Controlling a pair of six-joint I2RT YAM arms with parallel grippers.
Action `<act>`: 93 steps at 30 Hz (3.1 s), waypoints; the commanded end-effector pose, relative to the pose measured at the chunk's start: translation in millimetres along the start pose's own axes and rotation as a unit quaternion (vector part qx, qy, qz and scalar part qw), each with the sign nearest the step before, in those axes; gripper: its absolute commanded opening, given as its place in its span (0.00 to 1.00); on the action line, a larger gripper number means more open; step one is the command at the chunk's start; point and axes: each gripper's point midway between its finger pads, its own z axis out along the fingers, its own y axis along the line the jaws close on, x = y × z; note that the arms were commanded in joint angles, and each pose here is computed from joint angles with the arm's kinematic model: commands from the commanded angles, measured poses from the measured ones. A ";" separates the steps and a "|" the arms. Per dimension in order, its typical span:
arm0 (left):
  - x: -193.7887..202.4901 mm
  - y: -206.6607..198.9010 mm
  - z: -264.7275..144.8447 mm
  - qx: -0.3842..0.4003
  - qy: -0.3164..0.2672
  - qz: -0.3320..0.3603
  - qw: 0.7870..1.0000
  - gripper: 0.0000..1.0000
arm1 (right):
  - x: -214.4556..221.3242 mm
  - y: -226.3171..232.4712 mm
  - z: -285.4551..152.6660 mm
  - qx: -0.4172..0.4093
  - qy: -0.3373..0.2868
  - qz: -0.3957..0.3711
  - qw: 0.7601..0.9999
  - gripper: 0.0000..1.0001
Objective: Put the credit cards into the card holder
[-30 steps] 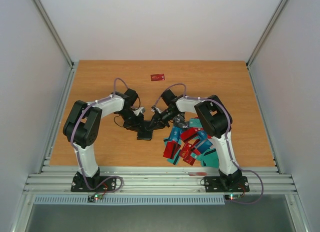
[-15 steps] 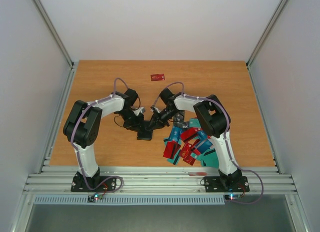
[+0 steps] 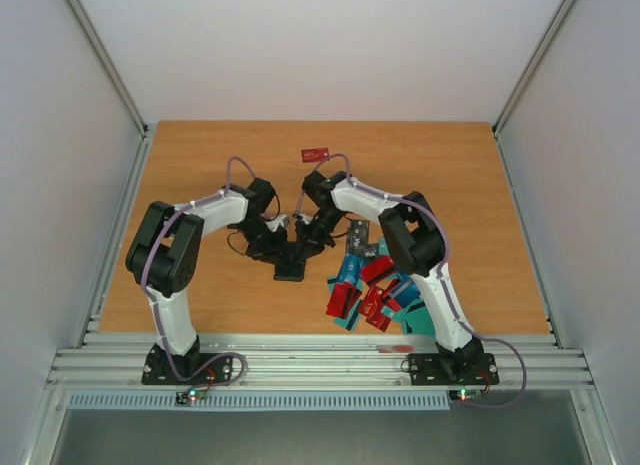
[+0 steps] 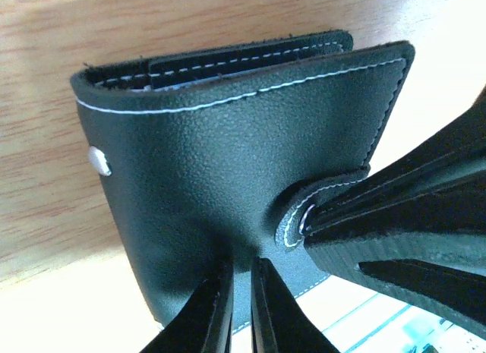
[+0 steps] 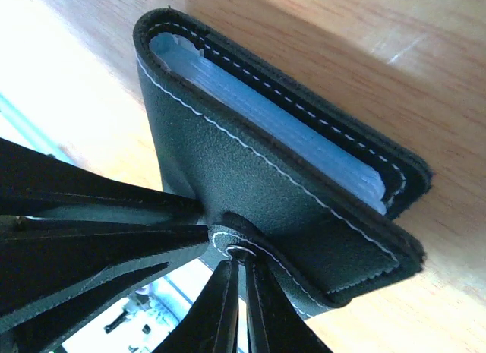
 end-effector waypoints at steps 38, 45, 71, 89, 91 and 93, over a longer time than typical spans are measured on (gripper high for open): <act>-2.5 -28.1 -2.9 0.075 -0.087 0.076 0.990 0.19 | 23.8 -42.7 59.4 0.122 0.092 0.058 0.987 0.05; 1.4 -26.3 -3.4 0.069 -0.082 0.090 0.990 0.19 | 16.5 2.4 30.1 0.042 0.048 0.022 0.998 0.06; -3.0 -33.3 -16.9 0.065 -0.098 0.084 0.989 0.19 | 8.8 25.5 0.5 -0.028 0.007 0.026 0.999 0.08; 2.5 -43.4 -35.1 0.071 -0.111 0.083 0.988 0.21 | 2.9 19.4 16.3 -0.021 -0.006 0.032 0.999 0.08; 4.2 -42.8 -35.1 0.070 -0.110 0.081 0.988 0.21 | 2.6 20.1 13.8 -0.019 -0.015 0.024 0.999 0.08; 7.2 -45.5 -37.5 0.077 -0.111 0.083 0.987 0.21 | 2.3 20.0 11.7 -0.016 -0.026 0.018 0.999 0.08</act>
